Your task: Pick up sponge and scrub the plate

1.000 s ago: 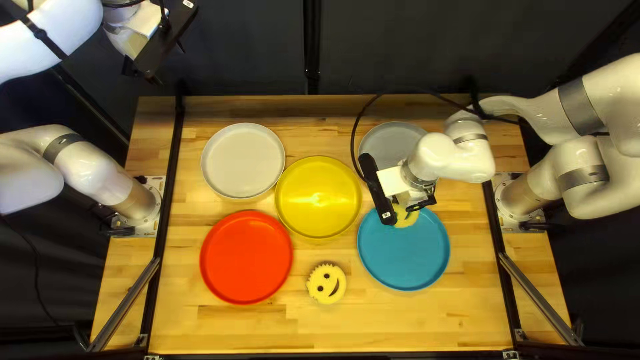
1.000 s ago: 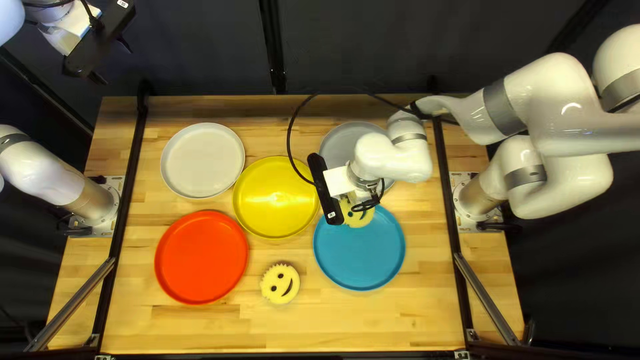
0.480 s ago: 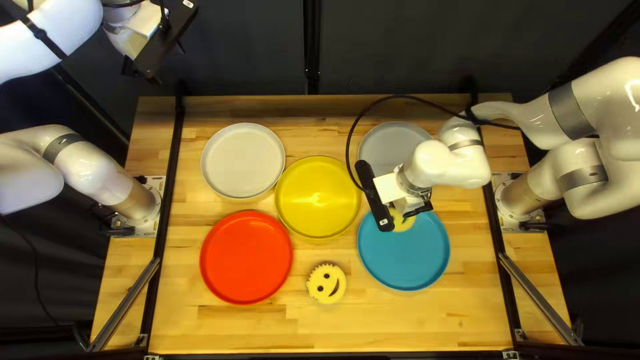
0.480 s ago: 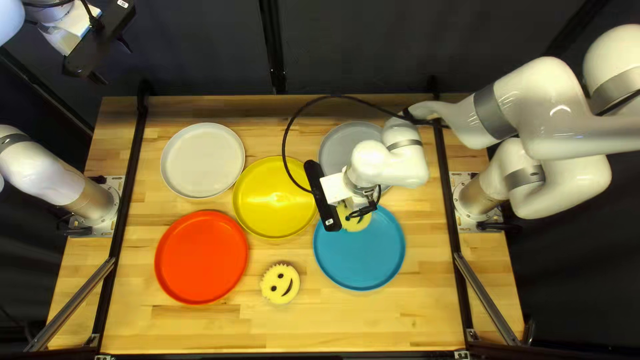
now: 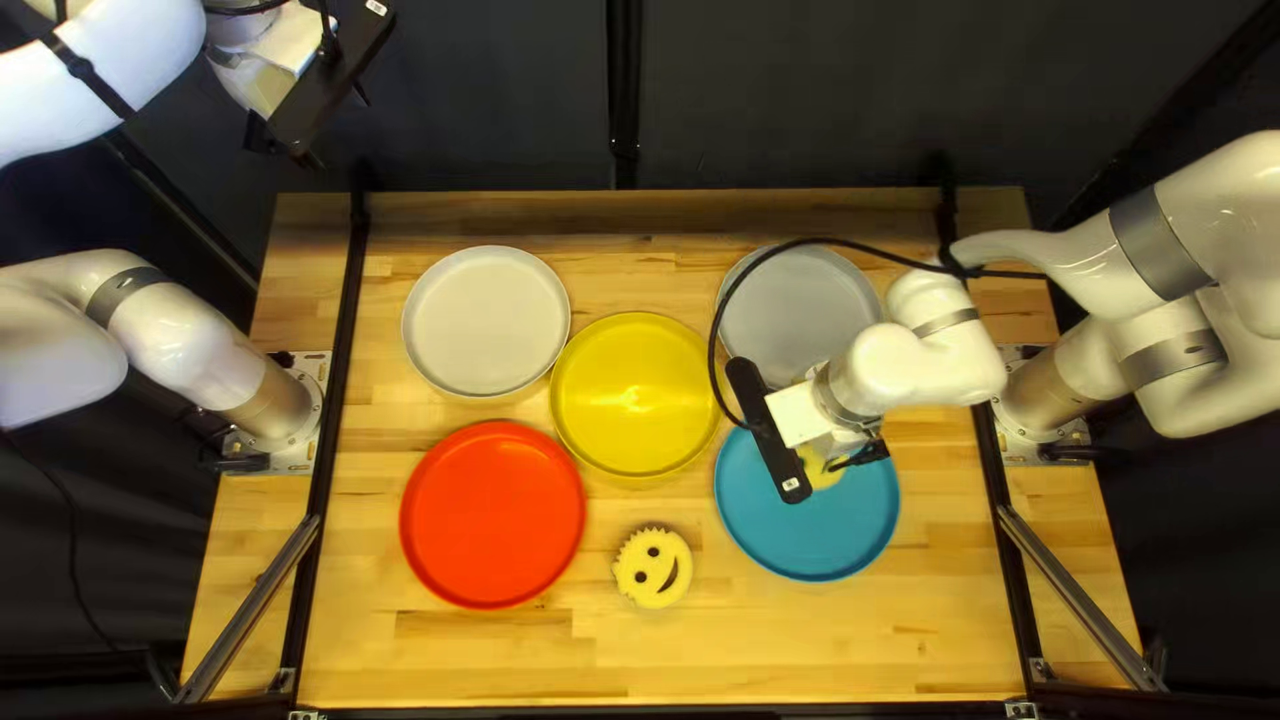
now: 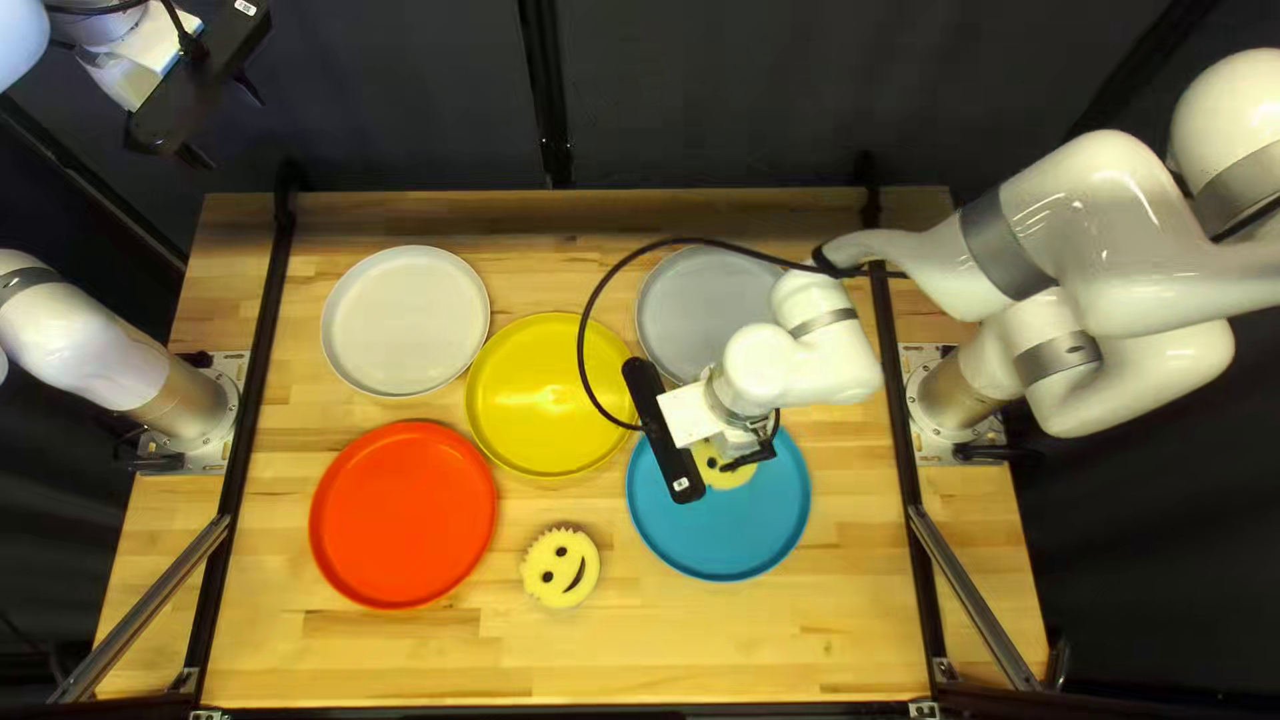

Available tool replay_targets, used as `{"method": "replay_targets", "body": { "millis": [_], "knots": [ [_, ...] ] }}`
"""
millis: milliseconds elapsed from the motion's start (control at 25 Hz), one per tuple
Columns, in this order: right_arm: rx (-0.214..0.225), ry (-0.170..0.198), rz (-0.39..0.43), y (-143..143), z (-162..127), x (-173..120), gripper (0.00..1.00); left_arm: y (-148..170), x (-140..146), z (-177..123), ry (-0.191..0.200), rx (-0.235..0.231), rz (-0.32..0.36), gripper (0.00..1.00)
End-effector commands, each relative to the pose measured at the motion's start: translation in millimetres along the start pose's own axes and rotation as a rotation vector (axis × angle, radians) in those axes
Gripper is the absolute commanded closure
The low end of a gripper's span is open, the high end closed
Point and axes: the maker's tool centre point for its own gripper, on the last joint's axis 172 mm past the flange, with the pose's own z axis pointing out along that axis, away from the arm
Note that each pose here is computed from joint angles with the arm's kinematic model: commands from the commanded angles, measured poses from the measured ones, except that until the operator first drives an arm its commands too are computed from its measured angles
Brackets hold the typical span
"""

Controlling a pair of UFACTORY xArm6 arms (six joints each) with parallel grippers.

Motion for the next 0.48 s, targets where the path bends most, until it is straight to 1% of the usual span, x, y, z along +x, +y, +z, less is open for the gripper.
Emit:
{"method": "replay_targets", "body": {
  "millis": [40, 240, 360, 480],
  "knots": [
    [0.003, -0.024, -0.023, -14, 7, -12, 1.0, 0, 0, 0, 0.0, 0.0, 0.0, 0.0],
    [0.009, -0.05, -0.041, -22, 7, -21, 1.0, 0, 0, 0, 0.0, 0.0, 0.0, 0.0],
    [0.006, -0.053, -0.041, -19, 4, -21, 1.0, 0, 0, 0, 0.0, 0.0, 0.0, 0.0],
    [0.0, -0.051, -0.04, -9, 3, -17, 1.0, 0, 0, 0, 0.0, 0.0, 0.0, 0.0]
  ]
}}
